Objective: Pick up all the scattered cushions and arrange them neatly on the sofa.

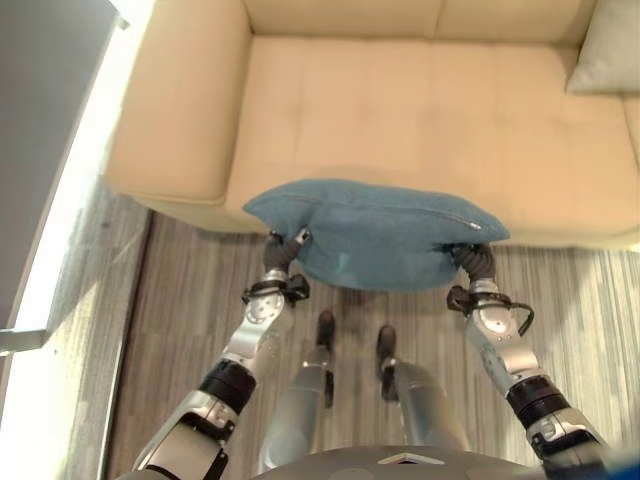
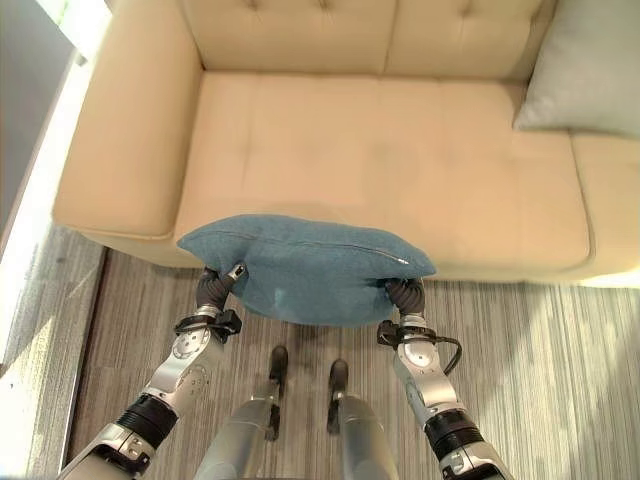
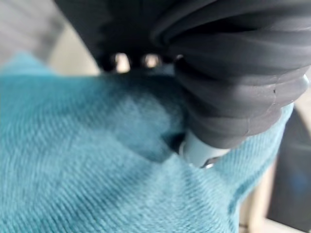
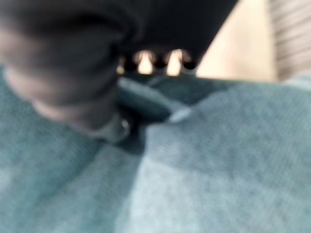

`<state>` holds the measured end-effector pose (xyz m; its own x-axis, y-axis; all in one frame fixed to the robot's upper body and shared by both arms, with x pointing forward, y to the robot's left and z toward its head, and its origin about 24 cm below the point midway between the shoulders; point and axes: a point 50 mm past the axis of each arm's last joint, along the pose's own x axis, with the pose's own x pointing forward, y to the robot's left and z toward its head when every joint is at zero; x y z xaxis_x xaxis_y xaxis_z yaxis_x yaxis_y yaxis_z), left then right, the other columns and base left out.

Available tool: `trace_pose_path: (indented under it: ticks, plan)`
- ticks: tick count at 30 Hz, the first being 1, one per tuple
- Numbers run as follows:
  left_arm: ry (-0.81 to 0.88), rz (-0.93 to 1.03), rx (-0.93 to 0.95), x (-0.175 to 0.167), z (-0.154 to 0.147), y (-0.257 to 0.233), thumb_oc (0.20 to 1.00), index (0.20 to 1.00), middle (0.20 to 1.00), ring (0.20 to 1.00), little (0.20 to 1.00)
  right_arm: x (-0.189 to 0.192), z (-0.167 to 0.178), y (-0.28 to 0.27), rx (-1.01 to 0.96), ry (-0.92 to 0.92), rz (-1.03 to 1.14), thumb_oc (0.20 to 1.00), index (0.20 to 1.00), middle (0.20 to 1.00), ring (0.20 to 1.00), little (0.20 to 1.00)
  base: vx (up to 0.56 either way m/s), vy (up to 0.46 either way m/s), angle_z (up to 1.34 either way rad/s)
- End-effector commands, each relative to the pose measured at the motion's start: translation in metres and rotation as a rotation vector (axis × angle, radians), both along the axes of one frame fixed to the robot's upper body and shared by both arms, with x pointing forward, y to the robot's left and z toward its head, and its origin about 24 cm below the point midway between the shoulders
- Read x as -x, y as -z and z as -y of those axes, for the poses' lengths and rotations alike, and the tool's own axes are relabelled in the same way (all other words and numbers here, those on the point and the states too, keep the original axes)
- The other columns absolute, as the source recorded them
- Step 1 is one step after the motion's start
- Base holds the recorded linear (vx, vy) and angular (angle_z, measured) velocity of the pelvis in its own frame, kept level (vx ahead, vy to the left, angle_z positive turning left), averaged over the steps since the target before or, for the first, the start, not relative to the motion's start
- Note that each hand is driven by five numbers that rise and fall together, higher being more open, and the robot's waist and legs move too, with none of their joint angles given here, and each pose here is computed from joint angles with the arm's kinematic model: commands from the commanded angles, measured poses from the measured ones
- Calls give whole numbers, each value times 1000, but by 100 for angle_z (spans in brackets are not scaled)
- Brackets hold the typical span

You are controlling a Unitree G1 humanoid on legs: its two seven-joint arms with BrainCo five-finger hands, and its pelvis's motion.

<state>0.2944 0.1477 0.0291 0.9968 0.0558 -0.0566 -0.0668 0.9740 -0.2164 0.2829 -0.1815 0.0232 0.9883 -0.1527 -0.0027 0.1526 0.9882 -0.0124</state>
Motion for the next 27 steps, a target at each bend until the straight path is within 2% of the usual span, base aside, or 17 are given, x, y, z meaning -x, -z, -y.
trace_pose_path:
  ticks: [1, 3, 8, 13, 21, 27]
  plan:
    - [190, 222, -14, -12, 41, -43, 200, 200, 200, 200, 200, -13, -20, -48, 18, -139, 234, 200, 200, 200, 200, 200, 351, 36, 27]
    - [219, 204, -94, -5, 40, -34, 200, 200, 200, 200, 200, -3, -14, -37, 23, -115, 198, 200, 200, 200, 200, 200, 331, 98, 4]
    - [200, 176, -82, 12, 24, -25, 200, 200, 200, 200, 200, 4, -17, -25, 28, -126, 147, 200, 200, 200, 200, 200, 324, 250, -54]
    - [191, 185, -124, 13, 18, -28, 200, 200, 200, 200, 200, 5, -18, -29, 27, -131, 165, 200, 200, 200, 200, 200, 251, 232, -24]
    - [185, 154, -135, 17, 14, -19, 200, 200, 200, 200, 200, 4, -12, -31, 50, -133, 162, 200, 200, 200, 200, 200, 283, -54, 11]
    - [234, 135, -87, 23, 25, -13, 200, 200, 200, 200, 200, 10, 1, -31, 88, -117, 159, 200, 200, 200, 200, 200, 244, -175, 31]
